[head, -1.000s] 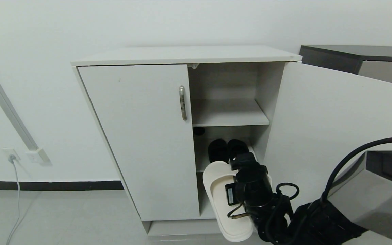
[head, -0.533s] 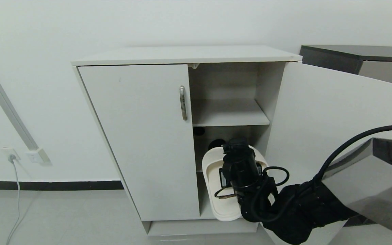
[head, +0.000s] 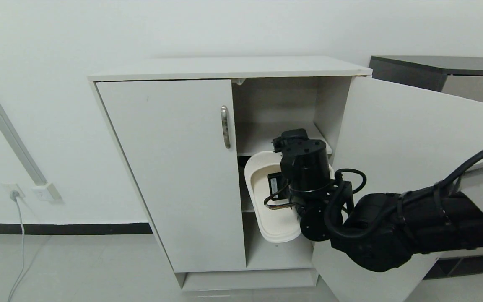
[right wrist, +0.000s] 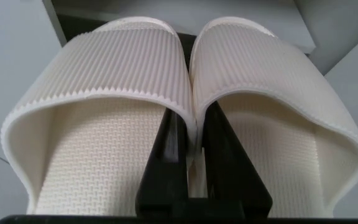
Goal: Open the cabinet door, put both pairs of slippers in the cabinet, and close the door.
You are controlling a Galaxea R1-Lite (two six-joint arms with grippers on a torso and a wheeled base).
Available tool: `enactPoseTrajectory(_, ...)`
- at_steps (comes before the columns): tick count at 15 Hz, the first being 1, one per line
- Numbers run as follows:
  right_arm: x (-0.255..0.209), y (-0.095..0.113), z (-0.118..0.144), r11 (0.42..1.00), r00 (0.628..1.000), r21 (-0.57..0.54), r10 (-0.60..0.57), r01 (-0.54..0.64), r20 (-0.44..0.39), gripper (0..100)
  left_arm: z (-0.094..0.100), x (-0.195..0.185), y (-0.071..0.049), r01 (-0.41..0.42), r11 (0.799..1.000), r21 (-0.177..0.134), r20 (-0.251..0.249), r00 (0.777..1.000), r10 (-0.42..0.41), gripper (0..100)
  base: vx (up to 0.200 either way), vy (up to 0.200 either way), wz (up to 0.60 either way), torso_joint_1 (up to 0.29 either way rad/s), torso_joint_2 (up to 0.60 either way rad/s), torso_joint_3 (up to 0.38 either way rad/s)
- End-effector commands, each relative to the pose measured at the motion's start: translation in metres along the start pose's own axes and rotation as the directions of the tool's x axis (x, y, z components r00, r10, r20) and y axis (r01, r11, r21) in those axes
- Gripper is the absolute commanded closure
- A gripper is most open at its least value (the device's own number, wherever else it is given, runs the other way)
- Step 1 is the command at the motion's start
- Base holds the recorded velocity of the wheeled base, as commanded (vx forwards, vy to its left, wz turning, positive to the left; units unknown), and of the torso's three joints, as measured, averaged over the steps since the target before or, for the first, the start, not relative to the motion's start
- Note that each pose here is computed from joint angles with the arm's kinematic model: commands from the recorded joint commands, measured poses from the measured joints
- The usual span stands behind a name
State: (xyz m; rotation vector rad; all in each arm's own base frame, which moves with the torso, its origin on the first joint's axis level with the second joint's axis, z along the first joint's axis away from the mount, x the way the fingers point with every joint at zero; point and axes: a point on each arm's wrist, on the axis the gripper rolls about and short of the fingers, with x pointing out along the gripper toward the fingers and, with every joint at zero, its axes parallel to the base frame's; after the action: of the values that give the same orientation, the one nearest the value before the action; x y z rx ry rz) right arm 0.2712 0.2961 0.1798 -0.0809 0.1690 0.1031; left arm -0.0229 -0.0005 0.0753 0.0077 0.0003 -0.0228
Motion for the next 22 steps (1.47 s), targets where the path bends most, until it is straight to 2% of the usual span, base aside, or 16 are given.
enactPoseTrajectory(1,0.002,-0.006,0.017,1.0,1.0,0.027,-0.013,0.012,0.02,100,0.0,0.0,0.0,0.0,1.0,0.0,-0.001,1.0,0.0,100,0.0,0.0,0.0,0.0,0.0,0.0)
enactPoseTrajectory(15,0.018,-0.003,0.024,0.999,0.999,0.034,-0.032,0.032,0.019,100,0.0,0.0,0.0,0.0,1.0,0.0,-0.001,1.0,0.0,100,0.0,0.0,0.0,0.0,0.0,0.0)
enactPoseTrajectory(22,0.021,-0.005,0.024,0.999,0.999,0.035,-0.042,0.041,0.017,100,0.0,0.0,0.0,0.0,1.0,0.0,-0.001,1.0,0.0,100,0.2,0.0,0.0,0.003,0.0,0.002)
